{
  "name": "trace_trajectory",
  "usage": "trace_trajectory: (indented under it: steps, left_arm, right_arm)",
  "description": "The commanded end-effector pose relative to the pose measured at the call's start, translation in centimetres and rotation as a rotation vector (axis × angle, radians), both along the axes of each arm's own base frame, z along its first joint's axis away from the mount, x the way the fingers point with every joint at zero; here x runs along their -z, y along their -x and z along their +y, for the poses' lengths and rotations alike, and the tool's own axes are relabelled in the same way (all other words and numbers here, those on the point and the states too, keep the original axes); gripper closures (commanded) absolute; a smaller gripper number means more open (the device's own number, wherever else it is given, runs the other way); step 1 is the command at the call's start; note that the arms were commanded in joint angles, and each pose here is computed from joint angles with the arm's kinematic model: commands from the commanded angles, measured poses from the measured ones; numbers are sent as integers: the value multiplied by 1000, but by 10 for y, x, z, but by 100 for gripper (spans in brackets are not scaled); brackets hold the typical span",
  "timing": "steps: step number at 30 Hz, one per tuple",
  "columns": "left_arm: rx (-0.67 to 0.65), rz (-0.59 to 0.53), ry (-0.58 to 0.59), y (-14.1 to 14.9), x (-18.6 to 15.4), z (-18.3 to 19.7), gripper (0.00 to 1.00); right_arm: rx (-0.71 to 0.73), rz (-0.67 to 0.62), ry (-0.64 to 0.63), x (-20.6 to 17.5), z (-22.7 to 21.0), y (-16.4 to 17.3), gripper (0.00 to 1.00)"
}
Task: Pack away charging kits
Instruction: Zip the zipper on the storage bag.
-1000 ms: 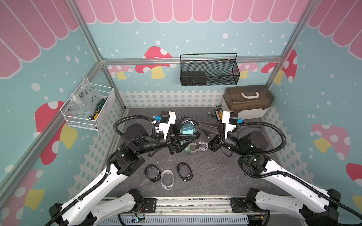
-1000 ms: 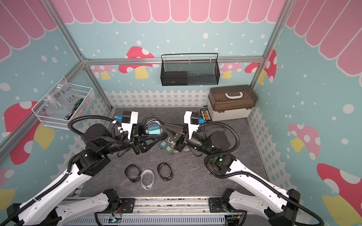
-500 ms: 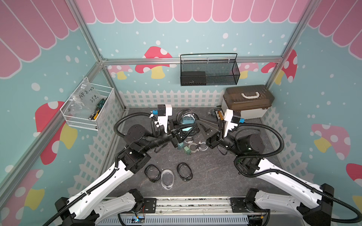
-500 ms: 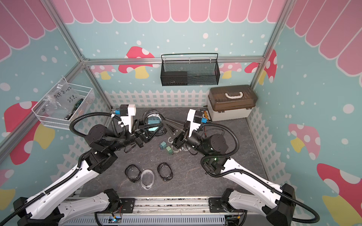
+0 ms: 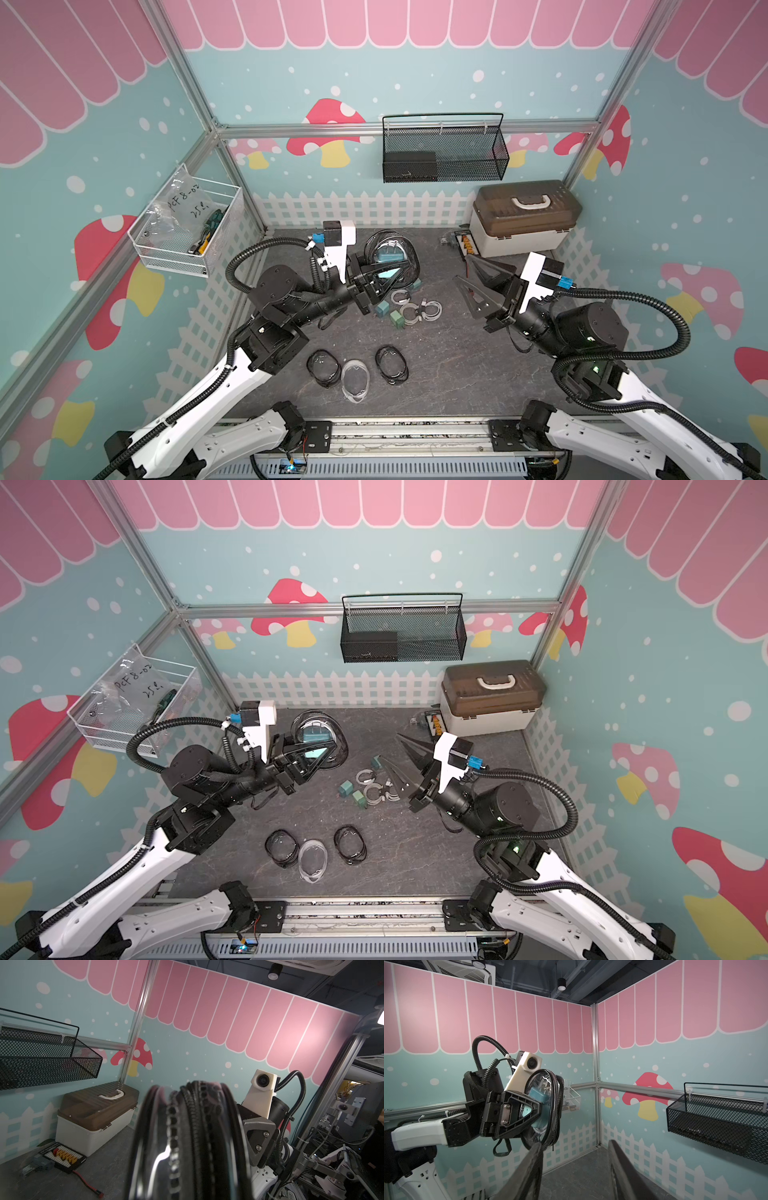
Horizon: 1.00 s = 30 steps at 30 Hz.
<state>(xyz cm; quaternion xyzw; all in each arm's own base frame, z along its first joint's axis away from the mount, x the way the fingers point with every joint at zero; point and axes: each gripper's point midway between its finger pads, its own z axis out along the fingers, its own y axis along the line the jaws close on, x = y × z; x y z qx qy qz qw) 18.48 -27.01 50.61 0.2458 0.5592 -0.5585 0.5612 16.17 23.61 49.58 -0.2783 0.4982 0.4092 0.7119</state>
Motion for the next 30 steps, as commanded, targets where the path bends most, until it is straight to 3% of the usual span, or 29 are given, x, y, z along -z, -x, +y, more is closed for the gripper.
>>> trace_trajectory:
  steps: [1,7,17,24,30]
  left_arm:
    - [-41,25,-37,-5,-10,3,100]
    - [-46,78,-104,-14,-8,-4,100]
    - [-52,147,-199,-31,13,-20,100]
    - [-61,148,-211,-34,14,-20,100]
    - [-59,145,-206,-31,10,-18,100]
  right_arm:
    - [-34,28,198,37,28,-9,55]
    - [-54,61,275,49,56,-25,53]
    - [12,88,242,32,60,-43,51]
    - [75,106,251,37,55,-53,62]
    - [113,90,285,44,54,-58,61]
